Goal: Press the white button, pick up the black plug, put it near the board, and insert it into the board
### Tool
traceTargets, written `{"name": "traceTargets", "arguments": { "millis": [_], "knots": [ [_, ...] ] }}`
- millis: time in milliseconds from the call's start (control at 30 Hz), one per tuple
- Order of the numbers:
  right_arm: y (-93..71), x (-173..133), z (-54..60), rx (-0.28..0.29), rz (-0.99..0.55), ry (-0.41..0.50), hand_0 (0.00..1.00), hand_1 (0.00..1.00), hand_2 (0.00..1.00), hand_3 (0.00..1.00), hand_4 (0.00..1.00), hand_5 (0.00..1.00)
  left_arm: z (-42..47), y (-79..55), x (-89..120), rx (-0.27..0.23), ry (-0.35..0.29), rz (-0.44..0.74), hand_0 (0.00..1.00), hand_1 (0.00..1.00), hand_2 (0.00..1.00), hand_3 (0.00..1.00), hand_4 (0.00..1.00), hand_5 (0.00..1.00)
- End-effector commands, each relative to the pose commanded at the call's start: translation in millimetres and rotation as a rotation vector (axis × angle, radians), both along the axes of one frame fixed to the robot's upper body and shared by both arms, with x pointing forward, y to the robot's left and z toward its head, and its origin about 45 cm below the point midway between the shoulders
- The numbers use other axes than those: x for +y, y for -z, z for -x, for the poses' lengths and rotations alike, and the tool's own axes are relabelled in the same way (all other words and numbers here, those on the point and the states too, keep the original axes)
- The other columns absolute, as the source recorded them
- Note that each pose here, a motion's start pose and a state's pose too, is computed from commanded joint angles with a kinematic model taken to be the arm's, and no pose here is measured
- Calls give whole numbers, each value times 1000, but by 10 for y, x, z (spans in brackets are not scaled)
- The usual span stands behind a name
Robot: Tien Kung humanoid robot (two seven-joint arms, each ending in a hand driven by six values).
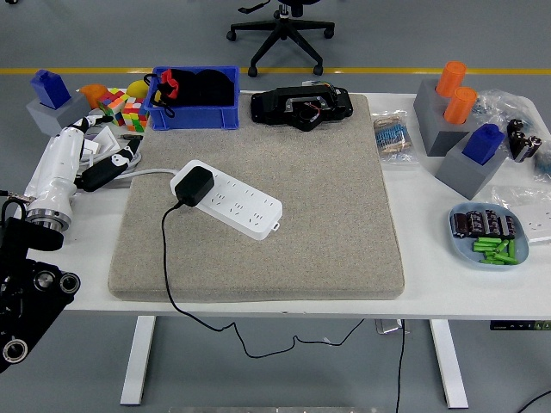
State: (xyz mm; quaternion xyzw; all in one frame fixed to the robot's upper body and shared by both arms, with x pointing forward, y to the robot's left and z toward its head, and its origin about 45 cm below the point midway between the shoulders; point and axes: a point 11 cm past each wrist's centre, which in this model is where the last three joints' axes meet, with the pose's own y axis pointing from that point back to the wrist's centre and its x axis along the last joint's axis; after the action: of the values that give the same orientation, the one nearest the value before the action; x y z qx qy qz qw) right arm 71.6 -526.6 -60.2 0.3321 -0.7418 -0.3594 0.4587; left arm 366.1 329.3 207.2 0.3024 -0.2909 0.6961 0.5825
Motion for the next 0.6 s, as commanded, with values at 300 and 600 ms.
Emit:
{"name": "traceTargets", "arguments": {
  "millis": [300,600],
  "knots": [
    [-14,-22,-7,4,4,-8,645,616,606,602,852,500,-7,-26,-27,0,8,25,968,936,862,790,813,645],
    [-3,-27,70,16,6,-7,645,616,606,598,845,492,49,-7,-49,-2,16,39,968,936,864,789,814,645]
  ]
}}
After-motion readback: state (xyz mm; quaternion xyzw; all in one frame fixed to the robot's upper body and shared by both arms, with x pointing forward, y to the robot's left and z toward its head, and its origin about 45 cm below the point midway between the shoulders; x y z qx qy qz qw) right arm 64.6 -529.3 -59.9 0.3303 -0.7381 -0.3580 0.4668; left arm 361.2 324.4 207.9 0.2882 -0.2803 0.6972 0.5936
